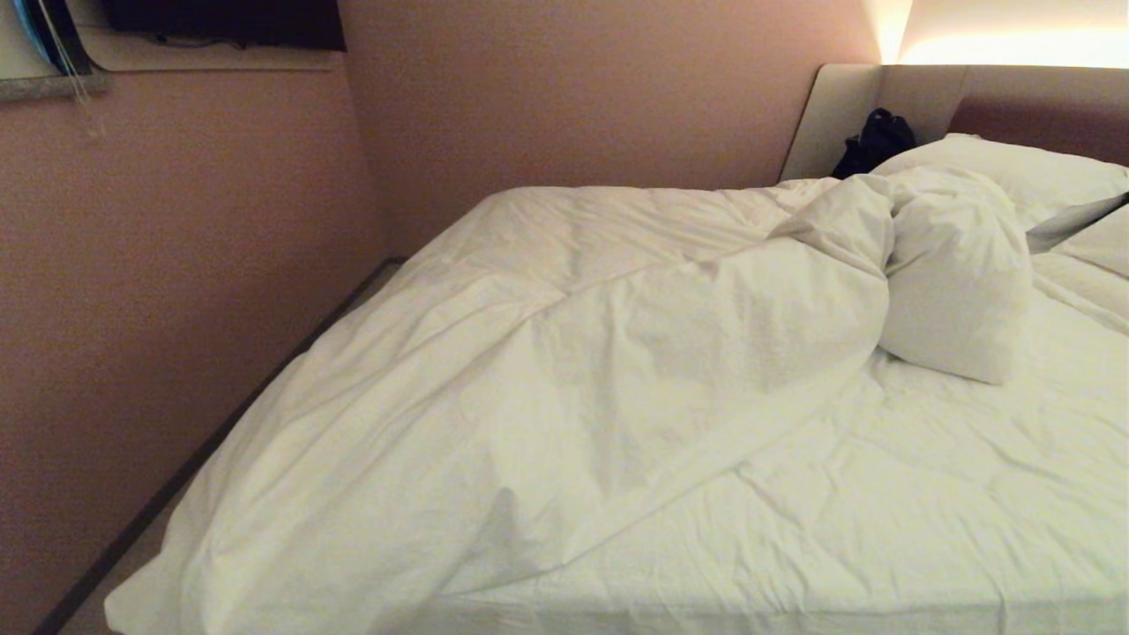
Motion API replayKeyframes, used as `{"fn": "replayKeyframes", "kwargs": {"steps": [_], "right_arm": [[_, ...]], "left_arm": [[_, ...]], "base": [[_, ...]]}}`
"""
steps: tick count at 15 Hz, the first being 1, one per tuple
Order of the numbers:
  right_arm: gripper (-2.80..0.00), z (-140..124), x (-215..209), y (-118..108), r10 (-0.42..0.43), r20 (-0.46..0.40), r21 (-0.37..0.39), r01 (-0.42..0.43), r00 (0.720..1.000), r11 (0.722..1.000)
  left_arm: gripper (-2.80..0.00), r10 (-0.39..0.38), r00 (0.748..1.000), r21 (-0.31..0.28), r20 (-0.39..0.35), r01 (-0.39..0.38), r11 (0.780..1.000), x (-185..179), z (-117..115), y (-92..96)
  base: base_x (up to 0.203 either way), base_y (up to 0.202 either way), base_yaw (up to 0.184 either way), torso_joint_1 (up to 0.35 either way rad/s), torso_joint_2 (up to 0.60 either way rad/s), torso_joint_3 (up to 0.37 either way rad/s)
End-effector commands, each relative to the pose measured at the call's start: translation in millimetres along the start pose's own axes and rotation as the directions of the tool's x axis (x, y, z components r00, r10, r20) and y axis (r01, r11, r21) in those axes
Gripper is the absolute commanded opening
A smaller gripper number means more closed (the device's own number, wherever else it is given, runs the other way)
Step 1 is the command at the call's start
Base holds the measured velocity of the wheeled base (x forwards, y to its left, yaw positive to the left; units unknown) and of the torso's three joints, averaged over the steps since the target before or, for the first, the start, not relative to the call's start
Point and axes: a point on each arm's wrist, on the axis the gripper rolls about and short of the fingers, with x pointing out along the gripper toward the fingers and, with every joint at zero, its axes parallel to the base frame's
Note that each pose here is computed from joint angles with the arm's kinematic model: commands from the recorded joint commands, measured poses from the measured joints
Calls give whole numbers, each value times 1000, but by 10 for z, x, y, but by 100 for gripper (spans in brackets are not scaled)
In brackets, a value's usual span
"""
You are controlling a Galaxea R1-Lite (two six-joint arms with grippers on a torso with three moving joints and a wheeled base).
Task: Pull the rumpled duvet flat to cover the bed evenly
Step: Hold the folded corner of the quilt
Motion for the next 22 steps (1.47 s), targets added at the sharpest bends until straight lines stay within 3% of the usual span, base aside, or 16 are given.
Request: {"fn": "replayKeyframes", "kwargs": {"steps": [1, 5, 11, 22], "right_arm": [[-280, 0, 1, 0, 0, -1, 0, 0, 1000, 1000], [-280, 0, 1, 0, -1, -1, 0, 1, 1000, 1000], [-280, 0, 1, 0, 0, -1, 0, 0, 1000, 1000], [-280, 0, 1, 0, 0, -1, 0, 0, 1000, 1000]], "left_arm": [[-280, 0, 1000, 0, 0, 0, 1000, 0, -1, 0], [-280, 0, 1000, 0, 0, 0, 1000, 0, -1, 0], [-280, 5, 1000, -23, 0, -5, 1000, 0, -1, 1], [-280, 10, 1000, -21, 1, -10, 1000, 0, 1, 2]], "base": [[0, 0, 0, 0, 0, 0], [-24, 0, 0, 2, 2, 0], [-167, 0, -1, -1, 2, 1], [-1, -16, -1, 1, 1, 0]]}}
